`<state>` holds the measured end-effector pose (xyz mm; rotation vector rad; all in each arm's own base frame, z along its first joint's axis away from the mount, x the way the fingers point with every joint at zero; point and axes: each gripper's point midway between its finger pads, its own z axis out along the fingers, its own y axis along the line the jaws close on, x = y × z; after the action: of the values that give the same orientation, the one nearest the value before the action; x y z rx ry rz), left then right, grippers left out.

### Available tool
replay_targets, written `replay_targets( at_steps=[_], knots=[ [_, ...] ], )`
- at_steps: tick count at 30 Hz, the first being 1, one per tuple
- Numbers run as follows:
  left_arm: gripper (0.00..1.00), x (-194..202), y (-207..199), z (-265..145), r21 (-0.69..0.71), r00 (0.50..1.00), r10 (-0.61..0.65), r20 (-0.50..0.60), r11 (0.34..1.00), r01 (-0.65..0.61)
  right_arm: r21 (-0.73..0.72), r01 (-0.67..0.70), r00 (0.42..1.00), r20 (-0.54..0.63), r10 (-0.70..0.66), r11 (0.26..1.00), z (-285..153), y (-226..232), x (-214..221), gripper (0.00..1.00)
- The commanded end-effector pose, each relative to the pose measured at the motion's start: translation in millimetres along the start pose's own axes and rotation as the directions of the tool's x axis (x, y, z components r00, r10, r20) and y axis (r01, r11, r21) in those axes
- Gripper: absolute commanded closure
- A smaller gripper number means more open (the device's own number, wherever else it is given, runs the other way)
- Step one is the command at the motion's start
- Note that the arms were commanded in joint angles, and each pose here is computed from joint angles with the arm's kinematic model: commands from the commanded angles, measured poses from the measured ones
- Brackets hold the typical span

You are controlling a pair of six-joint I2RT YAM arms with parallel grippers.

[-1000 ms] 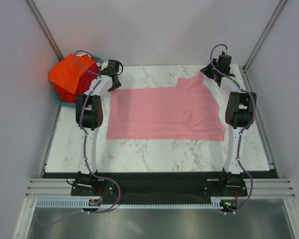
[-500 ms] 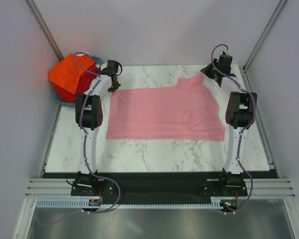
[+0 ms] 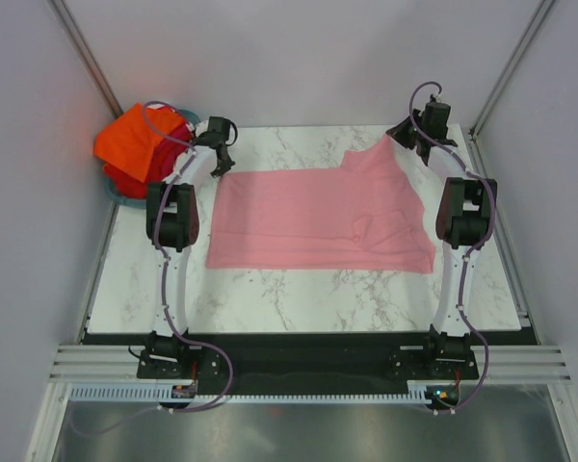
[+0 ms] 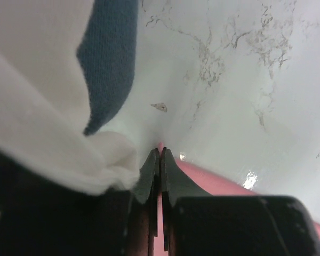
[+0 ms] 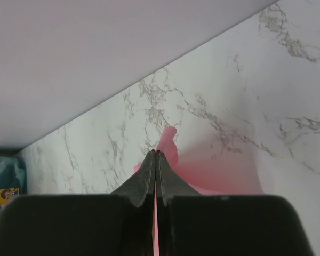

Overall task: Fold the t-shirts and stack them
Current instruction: Fold the tshirt

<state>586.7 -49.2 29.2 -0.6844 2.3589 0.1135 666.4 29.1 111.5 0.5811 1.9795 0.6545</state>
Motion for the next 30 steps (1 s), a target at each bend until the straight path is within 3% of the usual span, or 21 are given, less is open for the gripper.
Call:
replay_targets(
  at_steps=[1, 14, 23, 30],
  knots=[
    [0.98, -42.4, -13.3, -26.7, 0.062, 0.990, -0.036, 0.135, 0.998, 0.028, -0.116, 0.038, 0.996, 0.081, -0.029, 0.993, -23.4, 47.7, -47.5, 1.00],
    [0.98, -56.0, -26.6, -65.3, 0.262, 0.960, -0.078, 0.268, 0.965, 0.005, -0.113, 0.060, 0.998, 0.023, -0.057, 0.992, -77.2, 56.8, -29.4, 1.00],
    [0.98, -29.0, -7.2, -75.4, 0.303, 0.946, -0.063, 0.317, 0.952, -0.038, -0.083, 0.075, 0.997, 0.012, -0.074, 0.994, -128.5, 53.8, -10.8, 1.00],
    [0.98, -34.8, 2.8, -100.6, 0.336, 0.907, -0.063, 0.416, 0.937, -0.090, -0.069, 0.085, 0.994, 0.072, -0.080, 0.994, -169.6, 54.4, -7.1, 1.00]
  ],
)
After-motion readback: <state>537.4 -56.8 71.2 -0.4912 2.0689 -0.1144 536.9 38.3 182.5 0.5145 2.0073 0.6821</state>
